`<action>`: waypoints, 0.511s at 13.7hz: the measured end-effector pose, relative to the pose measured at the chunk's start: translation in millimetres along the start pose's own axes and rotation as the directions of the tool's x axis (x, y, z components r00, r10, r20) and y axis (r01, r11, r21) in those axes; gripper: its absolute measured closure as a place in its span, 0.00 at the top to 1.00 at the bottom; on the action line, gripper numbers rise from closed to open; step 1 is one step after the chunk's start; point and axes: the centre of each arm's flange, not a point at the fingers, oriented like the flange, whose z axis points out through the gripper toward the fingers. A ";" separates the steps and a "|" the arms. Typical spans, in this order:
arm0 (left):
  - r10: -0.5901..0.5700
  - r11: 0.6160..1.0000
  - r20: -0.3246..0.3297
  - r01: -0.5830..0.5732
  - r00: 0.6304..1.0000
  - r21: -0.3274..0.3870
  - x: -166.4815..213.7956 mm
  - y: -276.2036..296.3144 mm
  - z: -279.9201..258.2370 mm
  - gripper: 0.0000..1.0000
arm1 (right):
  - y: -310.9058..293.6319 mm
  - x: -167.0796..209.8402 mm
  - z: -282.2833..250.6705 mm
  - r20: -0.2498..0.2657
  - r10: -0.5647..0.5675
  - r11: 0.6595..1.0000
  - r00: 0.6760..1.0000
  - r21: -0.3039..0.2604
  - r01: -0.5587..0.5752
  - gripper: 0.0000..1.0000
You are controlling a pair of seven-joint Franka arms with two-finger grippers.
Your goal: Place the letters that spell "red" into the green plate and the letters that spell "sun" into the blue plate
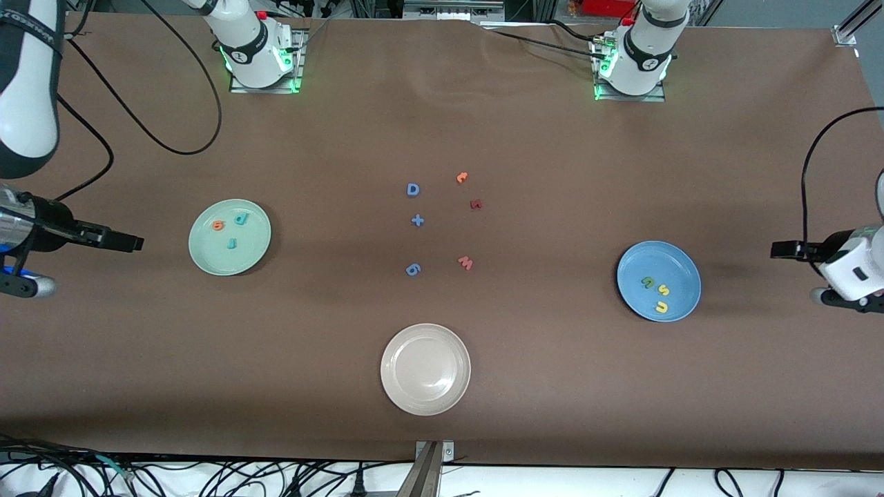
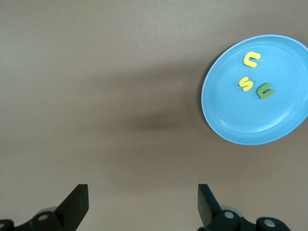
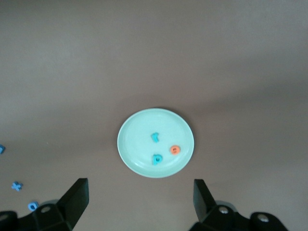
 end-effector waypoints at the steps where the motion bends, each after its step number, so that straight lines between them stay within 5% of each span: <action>1: 0.006 1.000 -0.007 -0.006 1.000 0.022 -2.2 10.2 -13.7 1.00 | 4.4 0.9 3.7 -0.023 -0.008 1.000 1.000 0.006 0.008 0.97; 4: -0.039 0.999 0.001 0.039 0.999 0.019 -10.8 52.0 -43.0 1.00 | -7.5 -8.6 17.0 -0.098 -0.079 0.996 0.992 -0.054 0.074 0.97; 7: -0.056 0.998 -0.046 0.056 0.997 0.003 -35.5 83.2 -92.4 1.00 | -14.0 -23.9 33.2 -0.160 -0.112 0.993 0.981 -0.048 0.106 0.99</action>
